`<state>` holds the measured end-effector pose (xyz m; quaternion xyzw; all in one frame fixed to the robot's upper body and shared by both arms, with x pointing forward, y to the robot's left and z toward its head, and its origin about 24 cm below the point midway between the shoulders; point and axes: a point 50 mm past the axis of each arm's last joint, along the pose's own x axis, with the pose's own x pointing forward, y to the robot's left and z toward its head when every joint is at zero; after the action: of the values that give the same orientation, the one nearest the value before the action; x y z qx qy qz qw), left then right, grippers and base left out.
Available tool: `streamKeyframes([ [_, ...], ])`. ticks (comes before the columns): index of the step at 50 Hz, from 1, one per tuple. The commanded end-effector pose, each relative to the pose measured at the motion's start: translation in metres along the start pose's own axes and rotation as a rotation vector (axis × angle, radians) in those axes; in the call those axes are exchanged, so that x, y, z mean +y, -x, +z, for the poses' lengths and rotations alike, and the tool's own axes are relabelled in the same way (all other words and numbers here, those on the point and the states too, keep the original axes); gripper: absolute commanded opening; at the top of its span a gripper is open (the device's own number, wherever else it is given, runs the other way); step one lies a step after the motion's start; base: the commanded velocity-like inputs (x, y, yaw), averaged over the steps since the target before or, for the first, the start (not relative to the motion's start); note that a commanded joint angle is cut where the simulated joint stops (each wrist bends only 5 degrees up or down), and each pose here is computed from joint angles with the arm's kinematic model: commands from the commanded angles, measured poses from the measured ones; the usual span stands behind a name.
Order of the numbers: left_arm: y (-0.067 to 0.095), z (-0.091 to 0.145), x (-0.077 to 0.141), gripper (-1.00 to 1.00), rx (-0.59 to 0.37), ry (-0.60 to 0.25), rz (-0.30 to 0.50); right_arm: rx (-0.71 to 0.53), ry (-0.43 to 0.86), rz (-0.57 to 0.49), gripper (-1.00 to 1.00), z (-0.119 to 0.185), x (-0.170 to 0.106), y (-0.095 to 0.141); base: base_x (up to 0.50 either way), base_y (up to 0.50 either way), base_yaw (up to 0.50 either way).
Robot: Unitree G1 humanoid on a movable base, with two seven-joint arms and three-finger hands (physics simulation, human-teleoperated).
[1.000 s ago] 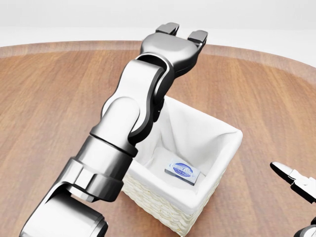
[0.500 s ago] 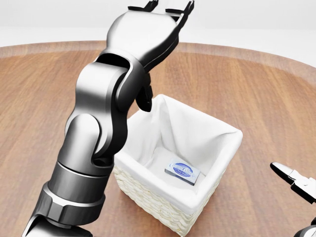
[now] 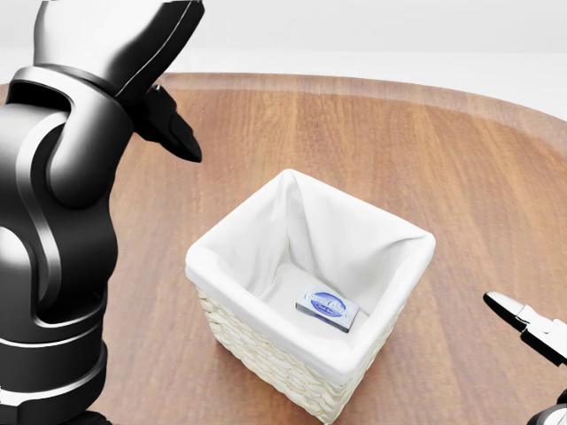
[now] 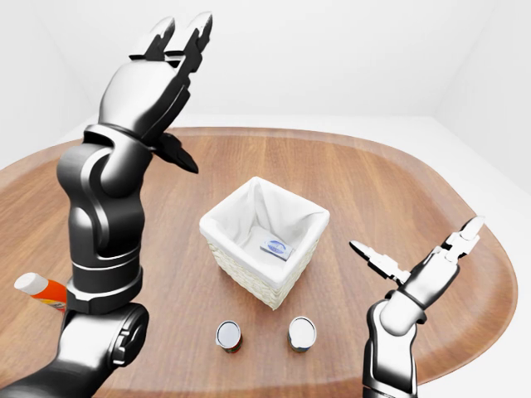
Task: Pick up the alphabet soup and the cream cheese box, and put them in the basket.
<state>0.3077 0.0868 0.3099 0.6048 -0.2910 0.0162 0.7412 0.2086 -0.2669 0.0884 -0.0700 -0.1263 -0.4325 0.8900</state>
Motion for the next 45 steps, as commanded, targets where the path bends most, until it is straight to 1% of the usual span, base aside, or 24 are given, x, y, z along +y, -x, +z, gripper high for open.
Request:
streamKeyframes([
  [1, 0.02, -0.017, 0.025, 1.0, 0.012, -0.029, 0.076, -0.003, 0.002, 0.0, 1.0, 0.001, 0.0, 0.0, 0.0, 0.0, 0.0],
  [2, 0.021, -0.018, 0.026, 1.0, 0.012, -0.029, 0.075, -0.003, 0.003, 0.0, 1.0, 0.0, 0.0, 0.0, 0.0, 0.0, 0.0],
  [3, 0.023, -0.021, 0.031, 1.0, 0.014, -0.029, 0.091, 0.002, 0.005, 0.001, 1.0, -0.001, 0.0, 0.0, 0.0, 0.0, 0.0],
  [7, 0.027, -0.025, 0.034, 1.0, 0.017, -0.037, 0.097, -0.002, 0.004, 0.002, 1.0, 0.0, 0.0, 0.0, 0.0, 0.0, 0.0],
  [10, 0.031, -0.03, 0.032, 1.0, 0.024, -0.033, 0.087, 0.001, 0.006, 0.003, 1.0, -0.001, 0.001, 0.0, 0.0, 0.0, 0.0],
  [13, 0.037, -0.036, 0.035, 1.0, 0.035, -0.039, 0.092, 0.0, 0.006, 0.003, 1.0, -0.001, 0.001, 0.001, 0.0, 0.0, 0.0],
  [18, 0.048, -0.044, 0.046, 1.0, 0.045, -0.056, 0.126, 0.001, 0.007, 0.004, 1.0, -0.001, 0.001, 0.0, 0.0, 0.0, 0.0],
  [20, 0.05, -0.045, 0.052, 1.0, 0.042, -0.066, 0.147, 0.002, 0.007, 0.004, 1.0, -0.001, 0.001, 0.0, 0.0, 0.0, 0.0],
  [22, 0.051, -0.045, 0.053, 1.0, 0.04, -0.075, 0.149, -0.003, 0.004, 0.003, 1.0, 0.0, 0.001, 0.0, 0.0, 0.0, 0.0],
  [29, 0.059, -0.051, 0.067, 1.0, 0.043, -0.103, 0.173, -0.001, 0.005, 0.002, 1.0, 0.0, 0.001, 0.0, 0.0, 0.0, 0.0],
  [32, 0.063, -0.056, 0.078, 1.0, 0.051, -0.131, 0.191, -0.008, 0.001, 0.001, 1.0, 0.002, 0.0, 0.0, 0.0, 0.0, 0.0],
  [36, 0.072, -0.061, 0.086, 1.0, 0.061, -0.158, 0.212, -0.003, 0.003, 0.001, 1.0, 0.0, 0.0, 0.0, 0.0, 0.0, 0.0],
  [40, 0.084, -0.061, 0.089, 1.0, 0.068, -0.2, 0.204, -0.003, 0.003, 0.001, 1.0, 0.0, 0.0, -0.001, 0.0, 0.0, 0.0],
  [43, 0.092, -0.065, 0.092, 1.0, 0.077, -0.209, 0.206, -0.003, -0.001, 0.001, 1.0, 0.001, 0.001, -0.001, 0.0, 0.0, 0.0],
  [44, 0.094, -0.066, 0.093, 1.0, 0.091, -0.236, 0.196, -0.005, 0.0, 0.001, 1.0, 0.001, 0.001, 0.0, 0.0, 0.0, 0.0],
  [45, 0.097, -0.067, 0.094, 1.0, 0.085, -0.224, 0.201, -0.007, 0.0, 0.002, 1.0, 0.001, 0.001, 0.0, 0.0, 0.0, 0.0],
])
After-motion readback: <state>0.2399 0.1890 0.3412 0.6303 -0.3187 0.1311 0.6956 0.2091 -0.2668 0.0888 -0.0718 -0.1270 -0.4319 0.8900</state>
